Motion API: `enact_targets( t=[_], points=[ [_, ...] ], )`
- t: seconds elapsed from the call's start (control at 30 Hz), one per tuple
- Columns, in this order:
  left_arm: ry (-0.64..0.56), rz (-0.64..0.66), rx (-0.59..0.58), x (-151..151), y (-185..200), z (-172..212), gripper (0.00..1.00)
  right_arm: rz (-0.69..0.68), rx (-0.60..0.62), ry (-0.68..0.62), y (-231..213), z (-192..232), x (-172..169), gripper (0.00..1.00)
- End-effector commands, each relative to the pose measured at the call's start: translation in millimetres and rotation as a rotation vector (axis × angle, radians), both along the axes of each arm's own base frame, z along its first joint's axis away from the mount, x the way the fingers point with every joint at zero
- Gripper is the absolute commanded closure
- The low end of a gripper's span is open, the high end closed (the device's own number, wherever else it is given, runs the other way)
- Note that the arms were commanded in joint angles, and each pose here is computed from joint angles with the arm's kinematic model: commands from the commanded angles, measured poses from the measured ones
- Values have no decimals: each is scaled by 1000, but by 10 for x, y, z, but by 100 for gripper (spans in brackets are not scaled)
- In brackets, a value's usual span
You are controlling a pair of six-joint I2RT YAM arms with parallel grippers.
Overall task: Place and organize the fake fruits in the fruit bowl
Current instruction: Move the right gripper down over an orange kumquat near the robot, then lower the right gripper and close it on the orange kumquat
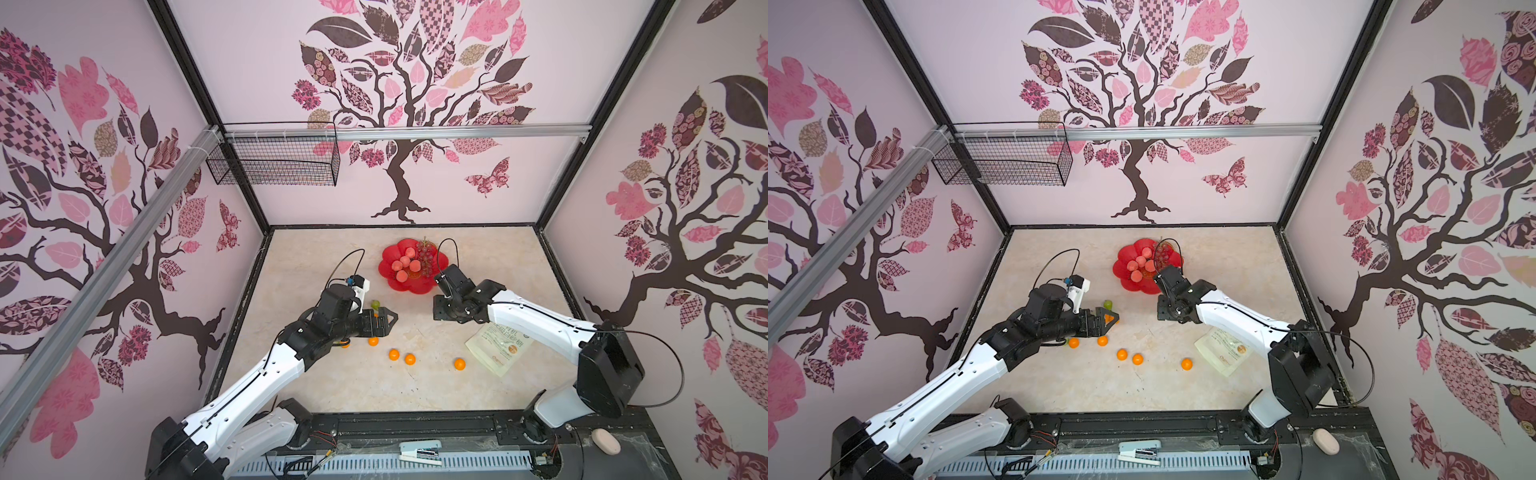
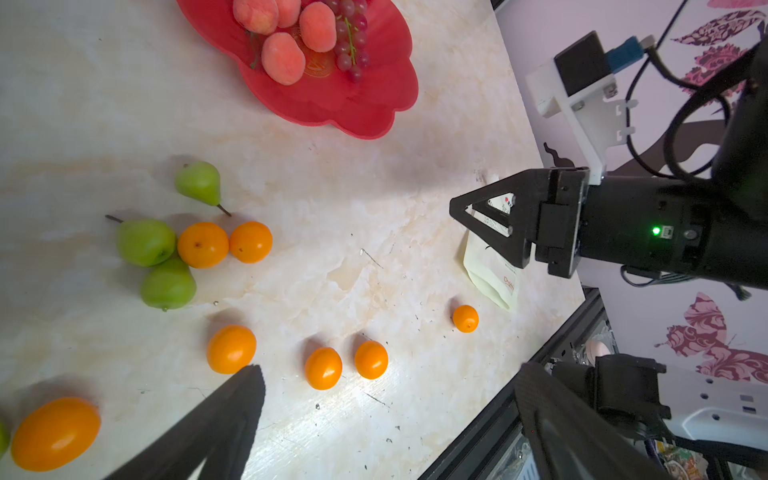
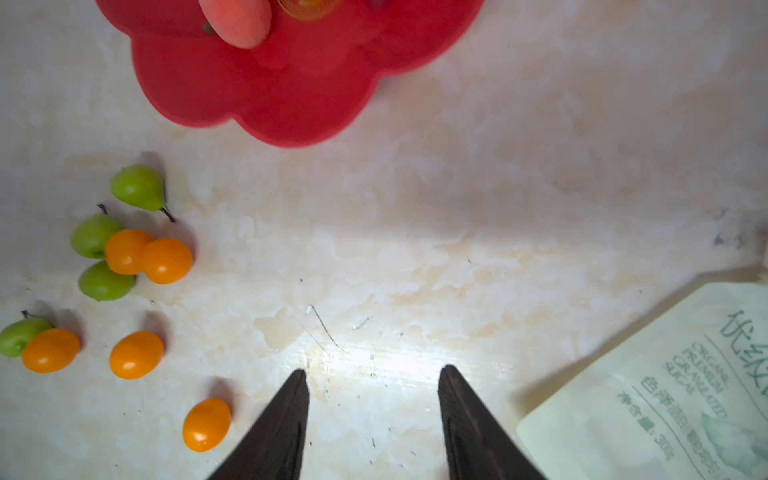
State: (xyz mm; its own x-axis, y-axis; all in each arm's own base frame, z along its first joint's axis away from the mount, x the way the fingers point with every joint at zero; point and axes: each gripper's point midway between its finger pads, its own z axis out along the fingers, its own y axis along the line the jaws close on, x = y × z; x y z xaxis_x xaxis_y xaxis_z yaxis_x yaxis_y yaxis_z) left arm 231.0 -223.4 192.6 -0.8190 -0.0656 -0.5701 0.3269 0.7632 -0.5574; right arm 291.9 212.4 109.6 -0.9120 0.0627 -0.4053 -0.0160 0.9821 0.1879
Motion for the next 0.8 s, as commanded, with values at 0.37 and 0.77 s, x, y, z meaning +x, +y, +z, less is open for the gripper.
enact_targets(
  t=[0.37, 0.77],
  points=[
    [-14, -211, -2, -478, -728, -302, 1, -27, -97, 250, -441, -453, -865, 47],
    [13, -236, -21, -570, -835, -452, 1, -9, -104, 347, -470, -734, -1166, 47]
  ],
)
